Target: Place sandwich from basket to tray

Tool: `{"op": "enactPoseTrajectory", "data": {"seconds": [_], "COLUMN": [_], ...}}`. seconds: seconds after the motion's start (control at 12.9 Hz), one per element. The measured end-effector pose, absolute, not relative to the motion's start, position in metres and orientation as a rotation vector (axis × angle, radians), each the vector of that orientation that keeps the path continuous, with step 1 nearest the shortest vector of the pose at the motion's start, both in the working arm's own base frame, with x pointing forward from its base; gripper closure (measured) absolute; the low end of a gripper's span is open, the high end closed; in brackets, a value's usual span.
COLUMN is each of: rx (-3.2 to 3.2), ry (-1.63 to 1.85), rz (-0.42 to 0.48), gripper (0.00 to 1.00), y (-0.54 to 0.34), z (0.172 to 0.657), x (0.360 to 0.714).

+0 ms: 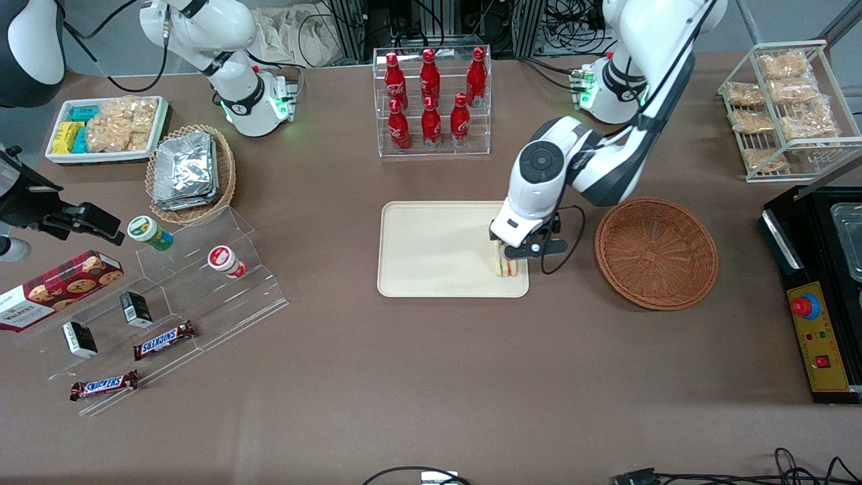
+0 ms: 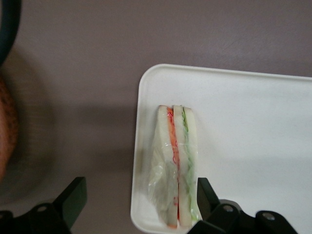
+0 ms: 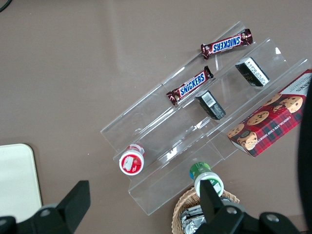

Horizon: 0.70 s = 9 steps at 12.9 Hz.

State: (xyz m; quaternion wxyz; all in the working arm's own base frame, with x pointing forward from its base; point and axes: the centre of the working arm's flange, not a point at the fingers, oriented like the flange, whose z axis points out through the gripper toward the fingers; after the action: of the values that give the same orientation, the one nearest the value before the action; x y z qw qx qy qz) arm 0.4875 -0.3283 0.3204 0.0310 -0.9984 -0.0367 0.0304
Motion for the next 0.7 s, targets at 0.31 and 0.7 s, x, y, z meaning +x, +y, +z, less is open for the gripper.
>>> {"op": "enactPoseTrajectory", "data": {"seconds": [0.31, 0.7], "rx": [-3.005, -3.001], "ry": [-0.182, -0.441], "rz": [0.184, 0.146], "gripper": [0.0, 0.0], "y": [-0.258, -0.126], "z": [0.436, 0.497], "x": [0.536, 0.589]}}
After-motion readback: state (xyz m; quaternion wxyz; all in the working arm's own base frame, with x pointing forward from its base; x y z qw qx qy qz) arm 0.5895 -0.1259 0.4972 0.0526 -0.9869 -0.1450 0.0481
